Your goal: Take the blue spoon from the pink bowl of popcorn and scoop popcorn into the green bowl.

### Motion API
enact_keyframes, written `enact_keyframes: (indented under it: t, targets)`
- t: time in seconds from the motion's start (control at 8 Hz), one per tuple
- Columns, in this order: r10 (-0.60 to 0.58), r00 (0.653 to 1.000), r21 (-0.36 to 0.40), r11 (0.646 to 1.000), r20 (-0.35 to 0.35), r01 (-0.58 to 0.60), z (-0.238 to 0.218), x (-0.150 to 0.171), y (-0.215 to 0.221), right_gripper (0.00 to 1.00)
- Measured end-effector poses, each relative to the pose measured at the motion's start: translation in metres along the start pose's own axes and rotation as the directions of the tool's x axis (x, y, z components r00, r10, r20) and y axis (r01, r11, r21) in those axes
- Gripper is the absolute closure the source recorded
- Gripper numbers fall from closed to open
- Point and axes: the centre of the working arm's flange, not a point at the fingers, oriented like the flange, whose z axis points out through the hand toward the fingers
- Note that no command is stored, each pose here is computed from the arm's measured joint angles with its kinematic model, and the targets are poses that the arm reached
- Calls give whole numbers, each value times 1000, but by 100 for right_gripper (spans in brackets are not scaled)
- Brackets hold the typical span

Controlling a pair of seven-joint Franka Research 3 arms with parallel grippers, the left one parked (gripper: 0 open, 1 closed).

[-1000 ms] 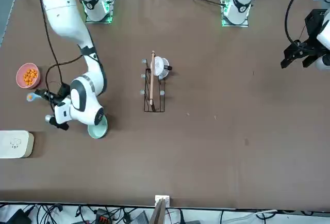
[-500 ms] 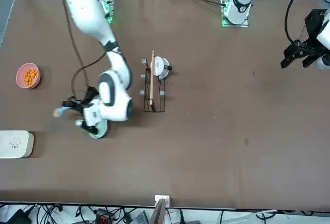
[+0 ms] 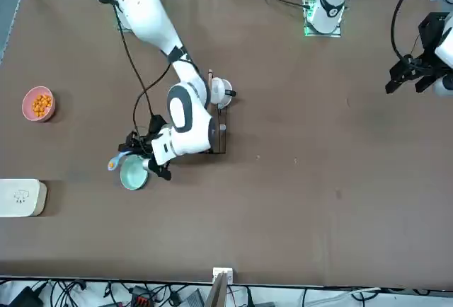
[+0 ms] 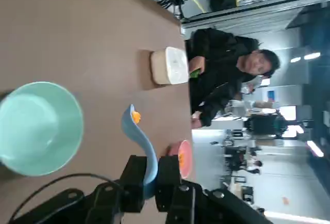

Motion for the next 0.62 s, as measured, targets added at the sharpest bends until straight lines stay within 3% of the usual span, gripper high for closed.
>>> enact_keyframes:
  t: [0.38, 0.62]
  targets:
    - [37, 989, 189, 980, 142, -64, 13, 15, 8, 88]
    - [35, 975, 330, 938, 220, -109, 20, 30, 22, 88]
